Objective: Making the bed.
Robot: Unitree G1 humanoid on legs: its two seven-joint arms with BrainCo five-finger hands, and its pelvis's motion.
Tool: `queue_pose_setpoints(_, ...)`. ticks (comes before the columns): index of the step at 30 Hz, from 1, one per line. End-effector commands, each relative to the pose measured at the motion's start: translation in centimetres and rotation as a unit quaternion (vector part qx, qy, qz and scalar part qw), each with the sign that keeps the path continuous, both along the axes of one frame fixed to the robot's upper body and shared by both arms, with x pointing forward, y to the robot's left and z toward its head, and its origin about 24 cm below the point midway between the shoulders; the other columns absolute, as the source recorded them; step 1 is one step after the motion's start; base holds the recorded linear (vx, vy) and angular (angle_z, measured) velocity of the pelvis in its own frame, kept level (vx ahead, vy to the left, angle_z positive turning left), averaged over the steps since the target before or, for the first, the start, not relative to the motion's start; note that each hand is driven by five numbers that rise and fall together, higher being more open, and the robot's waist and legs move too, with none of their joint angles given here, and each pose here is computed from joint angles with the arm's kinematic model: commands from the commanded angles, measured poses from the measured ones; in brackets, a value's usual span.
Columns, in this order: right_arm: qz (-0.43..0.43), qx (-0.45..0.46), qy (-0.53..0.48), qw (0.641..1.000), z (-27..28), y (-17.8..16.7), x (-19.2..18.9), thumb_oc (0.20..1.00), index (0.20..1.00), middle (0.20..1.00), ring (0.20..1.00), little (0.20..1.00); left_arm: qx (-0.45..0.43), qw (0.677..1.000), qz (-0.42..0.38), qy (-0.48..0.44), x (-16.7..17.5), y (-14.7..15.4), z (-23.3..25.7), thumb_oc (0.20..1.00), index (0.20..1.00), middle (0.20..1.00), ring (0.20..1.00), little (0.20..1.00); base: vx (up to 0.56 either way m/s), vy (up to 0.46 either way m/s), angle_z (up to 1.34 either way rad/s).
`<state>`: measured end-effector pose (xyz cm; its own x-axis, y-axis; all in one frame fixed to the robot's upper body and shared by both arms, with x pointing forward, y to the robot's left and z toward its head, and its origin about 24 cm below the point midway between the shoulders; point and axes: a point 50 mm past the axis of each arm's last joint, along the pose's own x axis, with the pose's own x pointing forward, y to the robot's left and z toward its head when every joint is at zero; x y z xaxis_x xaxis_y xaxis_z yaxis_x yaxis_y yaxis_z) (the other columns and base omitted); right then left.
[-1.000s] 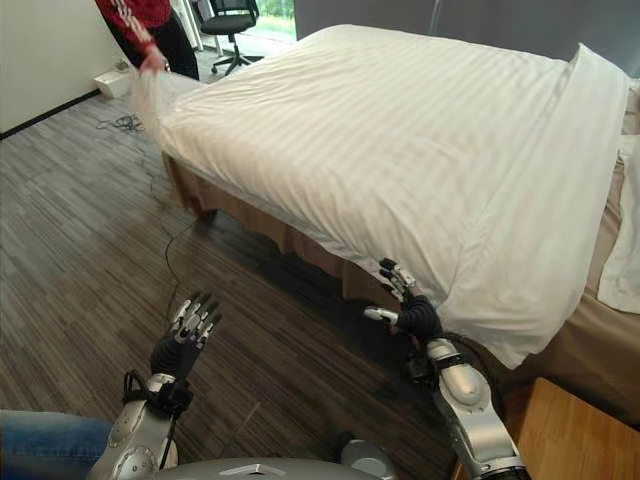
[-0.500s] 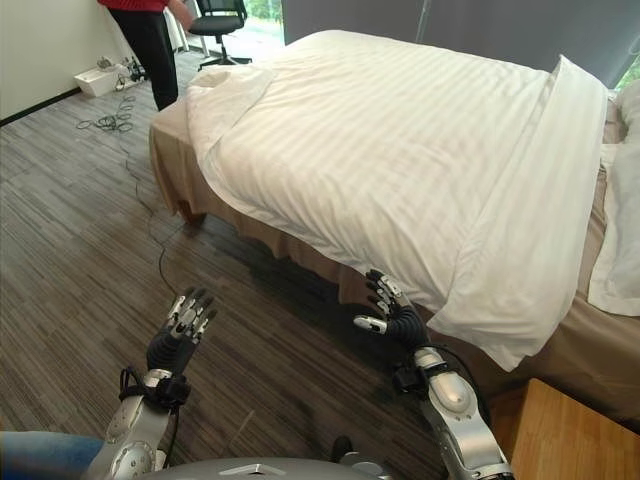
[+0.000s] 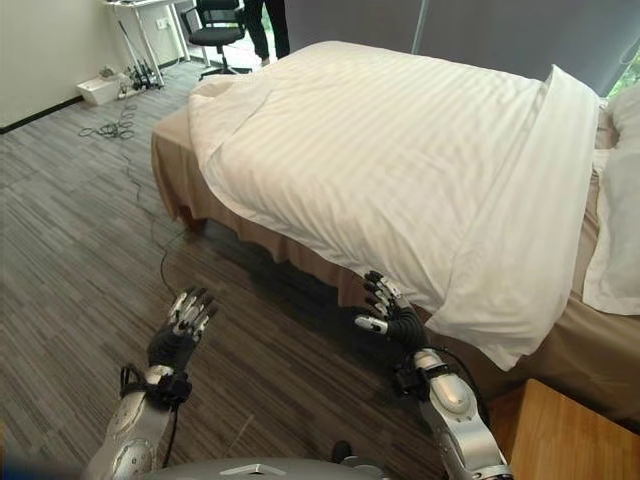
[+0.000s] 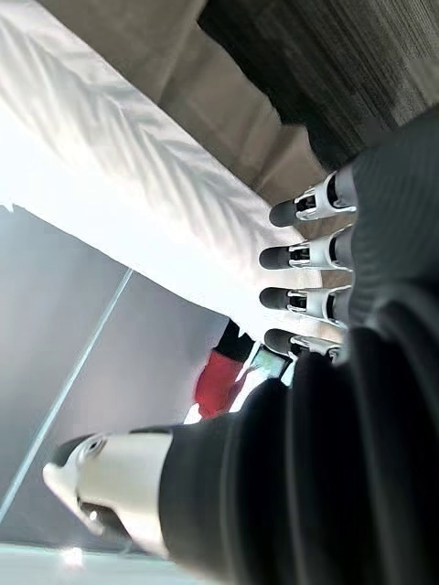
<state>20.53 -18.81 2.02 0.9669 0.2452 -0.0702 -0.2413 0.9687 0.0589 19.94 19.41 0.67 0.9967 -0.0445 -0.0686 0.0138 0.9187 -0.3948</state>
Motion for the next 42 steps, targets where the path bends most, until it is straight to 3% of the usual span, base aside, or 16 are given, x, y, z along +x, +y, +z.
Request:
queue_pose_setpoints(1,-0.003,-0.009,-0.063,0.998,2.7,-1.1,1.5,1.000,1.000,1.000,1.000,1.000,0.017,0.994,0.014,-0.105,2.0,1.1,4.1,1.000,1.000,1.000,1.000,1.000,0.01,-0.030,-0.03)
queue_pose_setpoints(9,-0.011,-0.017,-0.053,0.998,2.4,-1.8,1.2,1.000,1.000,1.000,1.000,1.000,0.042,0.996,0.039,-0.073,0.5,2.7,3.1,1.000,1.000,1.000,1.000,1.000,0.01,0.012,-0.05)
queue_pose_setpoints(24,0.097,0.026,-0.091,0.991,4.3,4.4,4.4,1.000,1.000,1.000,1.000,1.000,0.075,0.991,0.070,-0.086,0.8,2.8,4.1,1.000,1.000,1.000,1.000,1.000,0.01,0.044,0.14)
queue_pose_setpoints(34,0.110,0.003,-0.105,0.988,4.7,5.0,4.6,1.000,1.000,1.000,1.000,1.000,0.082,0.989,0.087,-0.084,0.2,3.4,4.2,1.000,1.000,1.000,1.000,1.000,0.01,0.025,0.08)
queue_pose_setpoints(42,0.122,0.017,-0.123,0.985,5.5,6.7,5.6,1.000,1.000,1.000,1.000,1.000,0.072,0.983,0.078,-0.147,2.0,2.5,6.7,1.000,1.000,1.000,1.000,1.000,-0.02,0.087,-0.10)
